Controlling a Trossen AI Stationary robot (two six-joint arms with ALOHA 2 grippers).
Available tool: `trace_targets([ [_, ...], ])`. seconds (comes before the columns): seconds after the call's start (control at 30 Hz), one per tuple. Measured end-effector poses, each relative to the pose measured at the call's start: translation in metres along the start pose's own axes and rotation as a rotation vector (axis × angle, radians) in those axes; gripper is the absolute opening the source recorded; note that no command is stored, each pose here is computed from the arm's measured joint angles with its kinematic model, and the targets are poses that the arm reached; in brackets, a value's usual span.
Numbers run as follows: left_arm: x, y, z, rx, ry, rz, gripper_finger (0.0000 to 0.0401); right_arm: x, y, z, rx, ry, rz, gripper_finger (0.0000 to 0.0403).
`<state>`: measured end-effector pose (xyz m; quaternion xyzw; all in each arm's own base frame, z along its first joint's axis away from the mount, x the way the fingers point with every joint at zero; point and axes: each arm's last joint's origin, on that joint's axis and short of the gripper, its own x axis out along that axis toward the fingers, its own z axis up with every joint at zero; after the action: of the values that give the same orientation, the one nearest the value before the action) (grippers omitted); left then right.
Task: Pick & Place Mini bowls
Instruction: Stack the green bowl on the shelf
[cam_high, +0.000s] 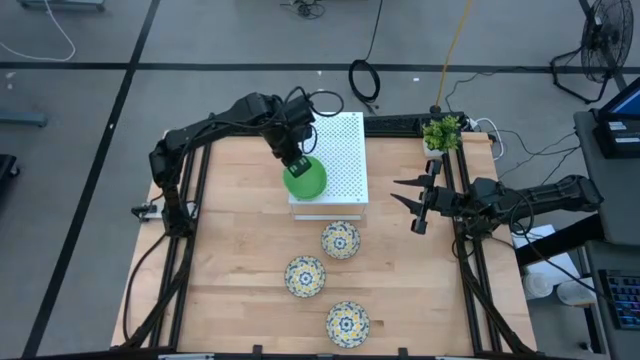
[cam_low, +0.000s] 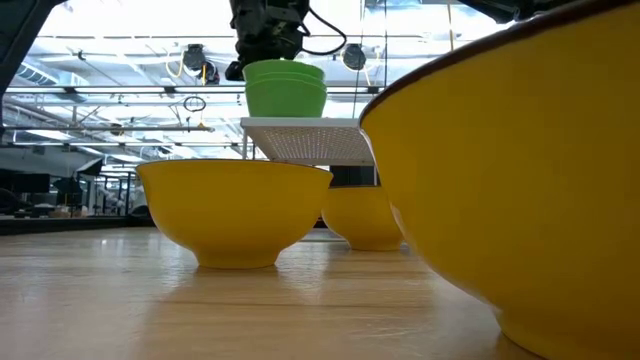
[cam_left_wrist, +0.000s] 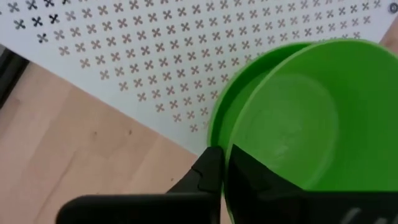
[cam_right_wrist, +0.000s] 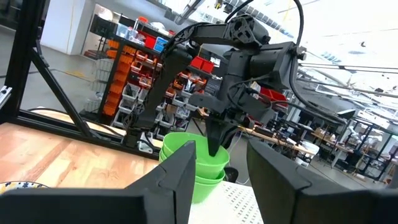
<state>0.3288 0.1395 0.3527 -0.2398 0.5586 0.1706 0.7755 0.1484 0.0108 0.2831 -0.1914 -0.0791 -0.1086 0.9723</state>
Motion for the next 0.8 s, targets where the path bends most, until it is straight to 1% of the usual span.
trace_targets([
  [0.17, 0.000, 0.000, 0.002, 0.003, -0.022, -0.005, 0.0053, 0.000, 0.000, 0.000, 0.000, 0.000, 0.000, 0.0130],
  [0.37, 0.000, -0.001, 0.003, 0.006, -0.033, -0.007, 0.0078, 0.000, 0.000, 0.000, 0.000, 0.000, 0.000, 0.0130],
  [0.47, -0.002, 0.000, 0.004, 0.016, -0.041, -0.007, 0.0085, 0.000, 0.000, 0.000, 0.000, 0.000, 0.000, 0.0130],
  [0.8, -0.018, 0.003, 0.009, 0.017, -0.101, -0.012, 0.0085, 0.000, 0.000, 0.000, 0.000, 0.000, 0.000, 0.0130],
])
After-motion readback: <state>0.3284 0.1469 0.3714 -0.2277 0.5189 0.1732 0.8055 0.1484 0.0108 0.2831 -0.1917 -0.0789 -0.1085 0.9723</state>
